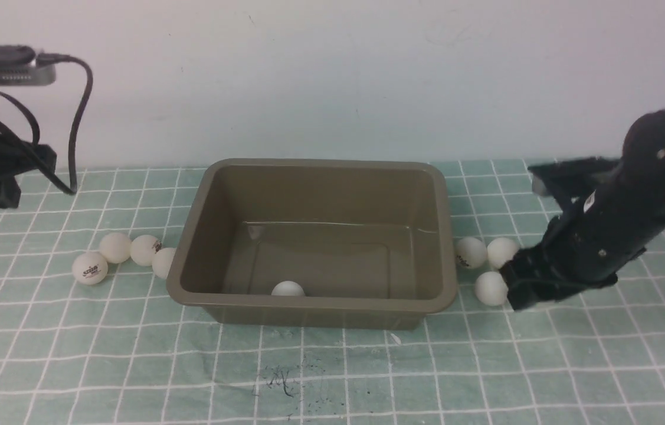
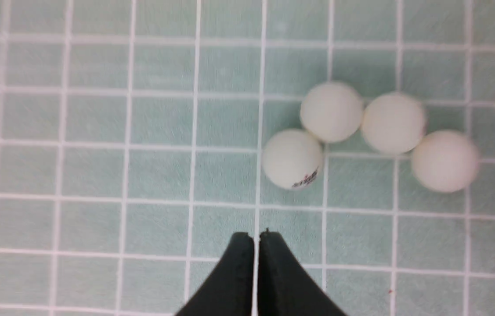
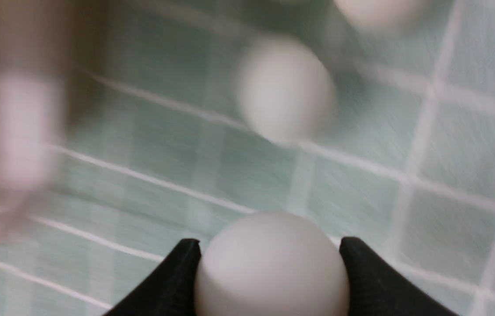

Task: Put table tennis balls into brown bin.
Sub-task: 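Reach for and grasp a ping pong ball on the table, then release the ping pong ball into the bin and lift the gripper away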

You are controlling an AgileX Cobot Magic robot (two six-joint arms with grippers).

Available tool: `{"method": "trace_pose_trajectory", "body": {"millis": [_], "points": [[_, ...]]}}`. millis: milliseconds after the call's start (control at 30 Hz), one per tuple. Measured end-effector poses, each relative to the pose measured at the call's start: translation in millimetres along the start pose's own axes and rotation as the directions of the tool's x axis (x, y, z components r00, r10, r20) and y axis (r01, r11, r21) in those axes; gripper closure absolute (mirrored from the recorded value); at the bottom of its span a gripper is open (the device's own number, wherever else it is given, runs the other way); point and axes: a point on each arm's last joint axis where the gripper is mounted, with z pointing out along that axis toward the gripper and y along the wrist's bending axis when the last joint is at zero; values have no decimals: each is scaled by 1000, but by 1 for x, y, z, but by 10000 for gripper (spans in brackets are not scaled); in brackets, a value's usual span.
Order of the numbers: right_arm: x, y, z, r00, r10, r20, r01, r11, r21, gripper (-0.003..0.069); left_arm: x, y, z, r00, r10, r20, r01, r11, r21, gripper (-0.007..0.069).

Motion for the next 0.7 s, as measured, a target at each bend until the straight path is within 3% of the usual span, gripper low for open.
{"method": "trace_pose_trajectory", "body": {"millis": [67, 133, 167, 267, 367, 400, 433, 500, 600, 700], "points": [[-7, 17, -16, 995, -33, 95, 37, 998, -40, 299, 0, 1, 16, 999, 15, -31, -14, 1000, 25, 610], [-24, 48, -31, 970, -96, 221, 119, 989, -93, 299, -2, -2, 43, 998, 33, -58, -29, 996, 80, 533], [-26, 50, -31, 969, -99, 227, 124, 988, -96, 299, -2, -2, 42, 998, 33, -55, -29, 996, 79, 525], [-50, 77, -28, 948, -154, 277, 193, 974, -121, 288, -4, -5, 71, 998, 36, -53, -29, 991, 127, 359], [-69, 86, -22, 947, -169, 272, 211, 968, -134, 193, -4, -5, 92, 998, 45, -48, -38, 990, 139, 182], [-69, 86, -22, 948, -170, 270, 212, 968, -135, 193, -4, -5, 94, 998, 44, -50, -37, 990, 139, 161], [-76, 87, -25, 952, -178, 250, 216, 967, -133, 115, -3, -4, 105, 997, 46, -62, -37, 989, 141, 98], [-80, 85, -35, 952, -185, 245, 218, 969, -113, 87, 0, -4, 117, 995, 45, -84, -33, 989, 142, 49], [-83, 69, -59, 951, -177, 252, 193, 981, -38, 116, 5, -3, 135, 993, 41, -113, -24, 989, 143, 42], [-79, 42, -80, 958, -152, 245, 145, 988, 45, 214, 8, -2, 144, 990, 44, -135, -24, 990, 141, 188]]}}
